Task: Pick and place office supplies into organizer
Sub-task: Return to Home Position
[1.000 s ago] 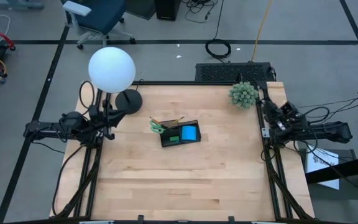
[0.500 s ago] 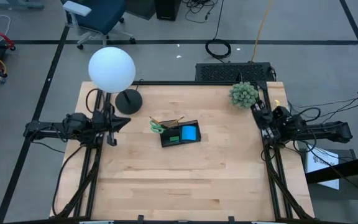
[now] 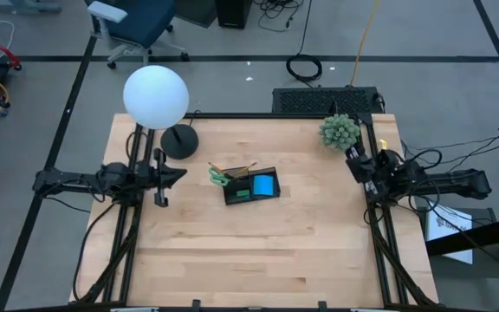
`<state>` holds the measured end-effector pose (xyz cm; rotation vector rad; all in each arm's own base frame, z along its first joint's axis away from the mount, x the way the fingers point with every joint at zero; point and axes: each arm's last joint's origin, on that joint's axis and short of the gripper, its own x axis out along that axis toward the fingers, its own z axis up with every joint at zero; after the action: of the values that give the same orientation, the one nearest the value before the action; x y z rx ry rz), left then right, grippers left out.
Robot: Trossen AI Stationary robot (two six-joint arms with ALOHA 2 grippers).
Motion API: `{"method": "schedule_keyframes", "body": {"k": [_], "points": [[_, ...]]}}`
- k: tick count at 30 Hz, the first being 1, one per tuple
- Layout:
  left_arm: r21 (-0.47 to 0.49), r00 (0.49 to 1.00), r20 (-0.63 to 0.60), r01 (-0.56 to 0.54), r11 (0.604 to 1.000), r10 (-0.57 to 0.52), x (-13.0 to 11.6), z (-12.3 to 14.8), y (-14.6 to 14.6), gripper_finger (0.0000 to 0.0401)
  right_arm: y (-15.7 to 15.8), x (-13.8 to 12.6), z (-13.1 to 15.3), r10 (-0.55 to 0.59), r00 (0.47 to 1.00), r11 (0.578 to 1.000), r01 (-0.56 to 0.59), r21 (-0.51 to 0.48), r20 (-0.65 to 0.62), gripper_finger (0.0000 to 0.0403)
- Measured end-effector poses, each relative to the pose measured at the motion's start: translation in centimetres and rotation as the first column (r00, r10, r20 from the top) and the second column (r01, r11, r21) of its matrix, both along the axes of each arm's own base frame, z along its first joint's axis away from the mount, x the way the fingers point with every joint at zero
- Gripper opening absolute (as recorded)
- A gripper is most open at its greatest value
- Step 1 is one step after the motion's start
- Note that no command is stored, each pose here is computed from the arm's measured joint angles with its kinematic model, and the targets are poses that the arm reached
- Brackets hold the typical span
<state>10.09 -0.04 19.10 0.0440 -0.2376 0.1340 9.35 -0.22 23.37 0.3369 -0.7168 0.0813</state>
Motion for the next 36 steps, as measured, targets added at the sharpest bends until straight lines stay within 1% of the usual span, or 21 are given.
{"method": "schedule_keyframes", "body": {"k": [3, 6, 9, 13, 18, 22, 28, 30, 31, 33, 36], "points": [[-0.004, 0.998, -0.045, 0.032, 0.999, -0.032, 0.1, -0.4, -0.1, 0.0000, 0.1, 0.3, -0.4, 0.022, 0.998, 1.000, -0.023, -0.020, -0.056, 0.0000], [-0.017, 0.994, -0.094, 0.056, 0.998, -0.058, 0.2, -0.9, -0.2, 0.0000, 0.1, 0.9, -1.2, 0.033, 0.986, 0.999, -0.037, -0.025, -0.161, 0.0000], [-0.012, 0.992, -0.113, 0.056, 0.998, -0.057, 0.2, -1.1, -0.2, 0.0000, 0.2, 1.4, -2.1, 0.051, 0.964, 0.997, -0.063, -0.037, -0.262, 0.0000], [0.011, 0.990, -0.132, 0.054, 0.999, -0.052, 0.2, -1.3, -0.2, 0.0000, 0.3, 1.8, -3.0, 0.069, 0.930, 0.994, -0.097, -0.059, -0.362, 0.0000], [0.010, 0.984, -0.168, 0.055, 0.998, -0.052, 0.3, -1.6, -0.2, 0.0000, 0.3, 2.2, -4.8, 0.070, 0.848, 0.994, -0.106, -0.038, -0.526, 0.0000], [-0.003, 0.973, -0.218, 0.072, 0.997, -0.071, 0.3, -2.1, -0.4, 0.0000, 0.3, 2.4, -6.3, 0.077, 0.752, 0.994, -0.111, -0.010, -0.654, 0.0000], [-0.056, 0.955, -0.282, 0.084, 0.995, -0.096, 0.3, -2.8, -0.6, 0.0000, 0.3, 2.2, -8.3, 0.076, 0.606, 0.994, -0.111, 0.011, -0.792, 0.0000], [-0.063, 0.954, -0.285, 0.078, 0.995, -0.093, 0.3, -2.8, -0.7, 0.0000, 0.3, 2.1, -8.7, 0.078, 0.566, 0.994, -0.108, 0.020, -0.820, 0.0000], [-0.062, 0.954, -0.285, 0.072, 0.996, -0.087, 0.2, -2.8, -0.7, 0.0000, 0.3, 2.0, -8.9, 0.078, 0.551, 0.994, -0.107, 0.023, -0.831, 0.0000], [-0.049, 0.956, -0.286, 0.053, 0.997, -0.065, 0.2, -2.8, -0.7, 0.0000, 0.3, 2.0, -9.0, 0.077, 0.541, 0.994, -0.105, 0.024, -0.838, 0.0000], [-0.022, 0.956, -0.288, 0.040, 0.999, -0.045, 0.2, -2.8, -0.6, 0.0000, 0.3, 2.0, -9.1, 0.056, 0.539, 0.995, -0.104, 0.000, -0.840, 0.0000]]}}
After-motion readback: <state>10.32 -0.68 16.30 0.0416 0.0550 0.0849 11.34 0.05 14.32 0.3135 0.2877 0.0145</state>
